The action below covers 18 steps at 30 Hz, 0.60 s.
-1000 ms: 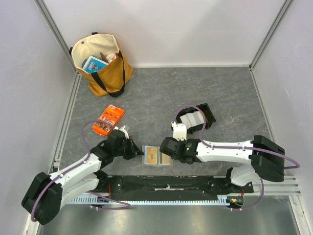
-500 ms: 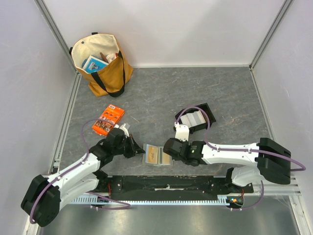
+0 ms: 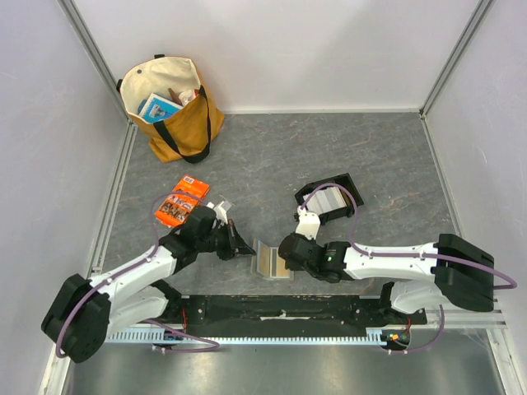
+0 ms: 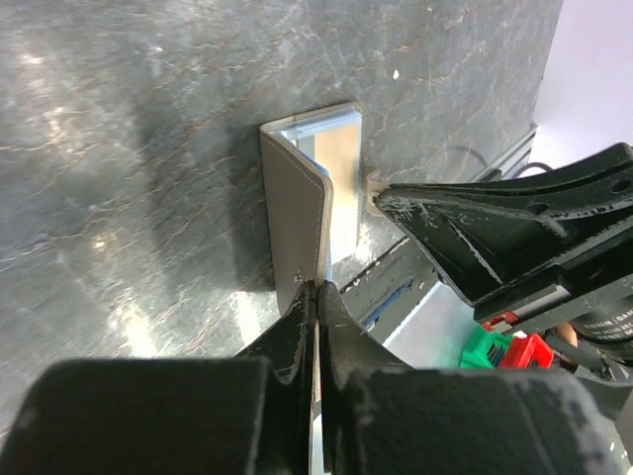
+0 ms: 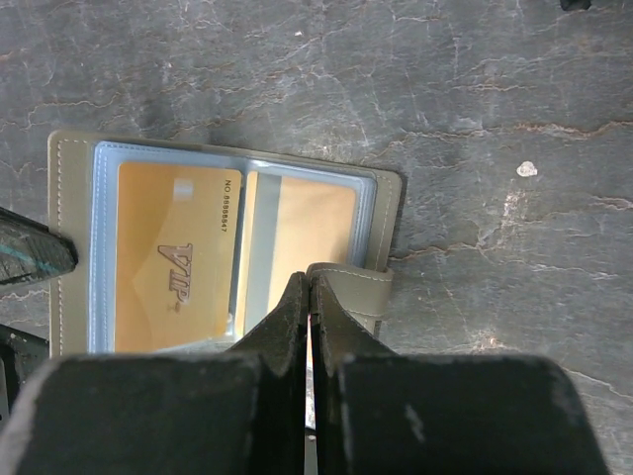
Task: Put the credit cards into the card holder
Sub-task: Close the card holder at the center of the board.
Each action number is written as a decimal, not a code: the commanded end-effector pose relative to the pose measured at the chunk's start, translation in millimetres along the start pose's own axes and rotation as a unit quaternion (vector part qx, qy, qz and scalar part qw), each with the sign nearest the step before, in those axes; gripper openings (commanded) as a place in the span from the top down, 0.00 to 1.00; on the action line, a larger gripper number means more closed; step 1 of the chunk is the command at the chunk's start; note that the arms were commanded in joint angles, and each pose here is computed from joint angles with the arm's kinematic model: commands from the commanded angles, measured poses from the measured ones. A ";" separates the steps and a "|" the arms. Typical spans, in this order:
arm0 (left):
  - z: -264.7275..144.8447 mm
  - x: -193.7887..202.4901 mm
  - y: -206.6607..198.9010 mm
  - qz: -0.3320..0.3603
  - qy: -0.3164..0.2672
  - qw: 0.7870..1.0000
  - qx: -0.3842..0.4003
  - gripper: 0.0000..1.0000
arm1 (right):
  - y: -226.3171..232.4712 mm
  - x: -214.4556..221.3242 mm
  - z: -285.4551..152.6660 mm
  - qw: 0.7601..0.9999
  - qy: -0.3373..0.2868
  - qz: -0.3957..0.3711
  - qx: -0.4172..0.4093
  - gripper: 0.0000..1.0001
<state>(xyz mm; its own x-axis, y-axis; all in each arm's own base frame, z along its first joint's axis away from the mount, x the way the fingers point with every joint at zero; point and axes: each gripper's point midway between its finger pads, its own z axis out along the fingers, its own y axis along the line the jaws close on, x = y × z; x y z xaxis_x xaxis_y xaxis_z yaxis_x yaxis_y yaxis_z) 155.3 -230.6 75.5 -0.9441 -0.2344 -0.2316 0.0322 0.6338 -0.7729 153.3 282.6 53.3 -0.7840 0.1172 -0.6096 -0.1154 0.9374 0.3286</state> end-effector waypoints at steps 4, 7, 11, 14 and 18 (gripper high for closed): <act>7.5 2.9 -41.8 0.052 0.030 0.996 0.067 0.95 | 10.6 -8.5 -1.9 0.999 -0.022 0.037 -0.025 1.00; 10.8 4.5 -47.0 0.056 0.035 0.995 0.071 0.91 | 9.8 -9.5 -2.9 0.998 -0.025 0.041 -0.026 1.00; 17.2 8.1 -51.7 0.061 0.048 0.994 0.070 0.87 | 6.5 -10.6 -3.6 0.998 -0.030 0.047 -0.023 1.00; 23.2 11.4 -54.9 0.066 0.060 0.994 0.070 0.85 | 0.5 -14.9 -6.9 0.997 -0.042 0.059 -0.016 1.00; 30.9 16.2 -56.0 0.067 0.071 0.993 0.067 0.82 | -11.0 -20.8 -12.2 0.995 -0.059 0.076 -0.004 1.00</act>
<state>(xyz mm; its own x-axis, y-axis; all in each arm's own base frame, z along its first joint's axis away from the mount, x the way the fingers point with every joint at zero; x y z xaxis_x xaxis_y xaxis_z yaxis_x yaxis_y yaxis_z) 147.6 -279.1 87.2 -0.9696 -0.0825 -0.2302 0.1411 0.5800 -0.8023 154.0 274.5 56.2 -0.7689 0.1966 -0.6083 -0.0667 0.9217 0.3822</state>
